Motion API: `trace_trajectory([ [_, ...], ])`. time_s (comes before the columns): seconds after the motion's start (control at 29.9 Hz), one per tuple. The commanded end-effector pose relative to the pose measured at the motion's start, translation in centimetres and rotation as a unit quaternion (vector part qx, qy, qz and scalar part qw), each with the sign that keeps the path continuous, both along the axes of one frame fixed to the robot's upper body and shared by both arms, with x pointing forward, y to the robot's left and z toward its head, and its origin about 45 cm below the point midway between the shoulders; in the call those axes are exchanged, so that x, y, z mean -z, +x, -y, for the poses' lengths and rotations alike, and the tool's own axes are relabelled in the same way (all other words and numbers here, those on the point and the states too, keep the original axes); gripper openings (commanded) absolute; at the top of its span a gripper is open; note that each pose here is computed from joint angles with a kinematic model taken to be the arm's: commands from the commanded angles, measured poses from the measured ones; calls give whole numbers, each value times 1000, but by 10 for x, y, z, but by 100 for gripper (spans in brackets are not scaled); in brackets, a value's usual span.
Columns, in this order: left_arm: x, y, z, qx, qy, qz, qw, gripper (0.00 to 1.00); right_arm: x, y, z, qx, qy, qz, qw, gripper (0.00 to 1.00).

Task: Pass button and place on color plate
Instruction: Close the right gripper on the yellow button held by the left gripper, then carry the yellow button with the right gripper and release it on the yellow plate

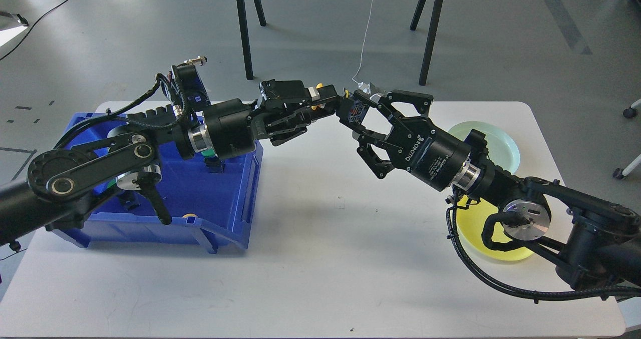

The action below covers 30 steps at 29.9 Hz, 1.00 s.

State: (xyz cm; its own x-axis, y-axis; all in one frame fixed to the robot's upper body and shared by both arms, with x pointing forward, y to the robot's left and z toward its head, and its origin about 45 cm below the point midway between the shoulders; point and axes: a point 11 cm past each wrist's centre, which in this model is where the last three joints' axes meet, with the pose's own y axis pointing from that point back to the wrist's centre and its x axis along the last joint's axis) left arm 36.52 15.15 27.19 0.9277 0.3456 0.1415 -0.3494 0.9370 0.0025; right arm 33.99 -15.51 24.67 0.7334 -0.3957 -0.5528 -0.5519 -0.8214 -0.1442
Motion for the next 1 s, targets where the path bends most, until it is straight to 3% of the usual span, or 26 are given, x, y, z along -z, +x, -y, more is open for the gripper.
trace_trajectory([
  [0.0, -1, 1, 3, -4, -11, -6, 1000, 84, -2, 2, 3, 5, 0, 2, 1000, 1],
  [0.27, 1, 3, 2, -6, -12, -10, 1000, 96, -3, 3, 16, 19, -3, 2, 1000, 1],
  [0.53, 1, 4, 2, -7, -13, -11, 1000, 97, 11, 11, 121, 147, -149, 16, 978, 1],
  [0.8, 1, 4, 2, -7, -13, -11, 1000, 97, 70, -28, 204, 251, -366, 20, 896, 1],
  [0.97, 1, 4, 2, -7, -13, -11, 1000, 97, 97, -55, 221, 282, -396, 9, 874, 1],
])
